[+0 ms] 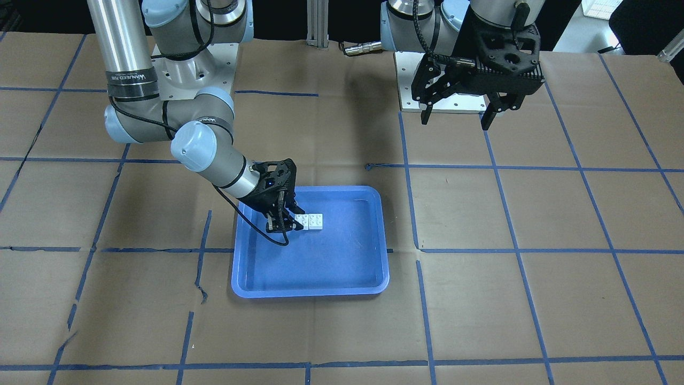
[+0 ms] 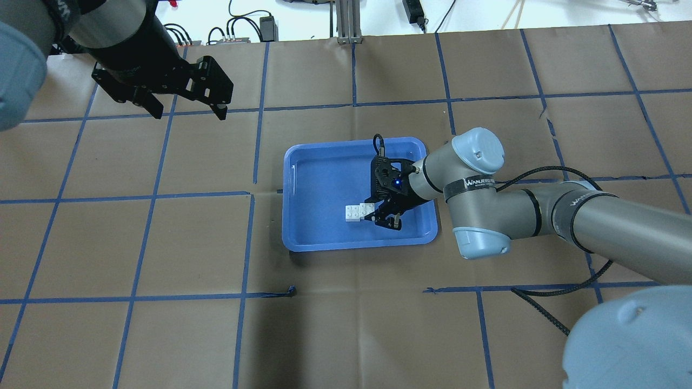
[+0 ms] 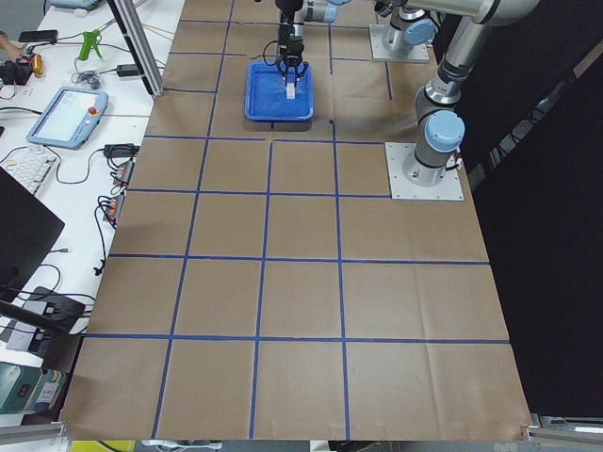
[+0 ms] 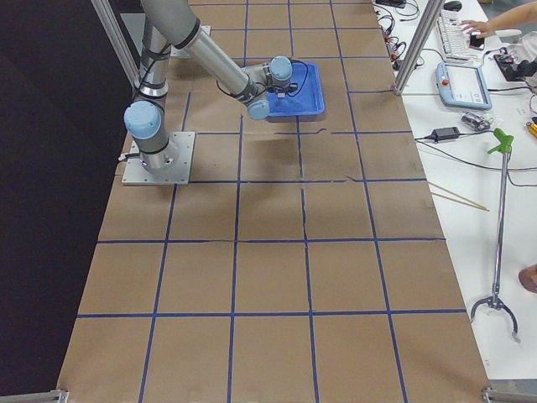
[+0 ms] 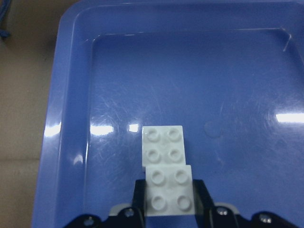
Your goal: Assemble white blocks and place on blue tray
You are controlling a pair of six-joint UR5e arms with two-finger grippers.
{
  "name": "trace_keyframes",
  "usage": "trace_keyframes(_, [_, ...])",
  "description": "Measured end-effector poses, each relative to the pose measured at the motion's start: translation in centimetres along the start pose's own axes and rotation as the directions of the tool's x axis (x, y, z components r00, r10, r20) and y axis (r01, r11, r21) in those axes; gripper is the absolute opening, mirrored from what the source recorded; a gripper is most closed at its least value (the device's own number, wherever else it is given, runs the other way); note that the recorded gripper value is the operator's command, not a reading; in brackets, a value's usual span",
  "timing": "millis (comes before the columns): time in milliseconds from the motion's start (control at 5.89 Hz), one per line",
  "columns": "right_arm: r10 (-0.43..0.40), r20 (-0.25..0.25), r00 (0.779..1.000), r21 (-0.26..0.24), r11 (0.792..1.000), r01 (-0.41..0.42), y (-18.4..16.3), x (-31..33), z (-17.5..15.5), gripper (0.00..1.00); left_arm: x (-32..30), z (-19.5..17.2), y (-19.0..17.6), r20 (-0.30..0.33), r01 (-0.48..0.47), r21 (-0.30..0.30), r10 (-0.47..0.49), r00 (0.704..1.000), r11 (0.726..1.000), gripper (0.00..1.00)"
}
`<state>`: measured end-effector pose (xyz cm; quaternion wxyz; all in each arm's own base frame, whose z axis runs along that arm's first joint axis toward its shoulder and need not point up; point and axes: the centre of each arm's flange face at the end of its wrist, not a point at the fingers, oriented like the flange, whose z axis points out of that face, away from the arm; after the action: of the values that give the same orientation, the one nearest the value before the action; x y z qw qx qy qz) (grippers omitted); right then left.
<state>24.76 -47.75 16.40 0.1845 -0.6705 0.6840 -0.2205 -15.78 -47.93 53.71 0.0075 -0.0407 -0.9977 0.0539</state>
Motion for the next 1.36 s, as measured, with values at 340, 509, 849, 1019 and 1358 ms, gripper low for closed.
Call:
trace_keyframes(340, [0.0,0.001,1.0,-0.001,1.0,0.0,-0.03,-0.04,0.06,0.27,0.12,0.34,-0.14,-0.004,0.001,-0.006,-0.001,1.0,1.0,0.99])
trace_keyframes(509, [0.002,0.002,1.0,-0.002,1.0,-0.002,0.01,-0.07,0.1,0.28,0.31,0.44,-0.16,-0.005,-0.003,-0.008,0.003,1.0,1.0,0.99])
trace_keyframes(849, [0.004,0.006,1.0,-0.003,1.0,-0.004,0.01,-0.15,0.17,0.28,0.54,0.09,0.02,-0.005,-0.008,-0.005,0.008,1.0,1.0,0.99])
trace_keyframes(1019, [0.004,0.006,1.0,-0.003,1.0,-0.004,0.0,-0.16,0.18,0.29,0.58,-0.3,0.19,-0.004,-0.009,0.0,0.009,1.0,1.0,0.99])
trace_keyframes(1358, [0.006,0.009,1.0,-0.004,1.0,-0.006,0.08,-0.18,0.31,0.35,0.63,-0.41,0.28,-0.005,-0.009,-0.001,0.009,1.0,1.0,0.99])
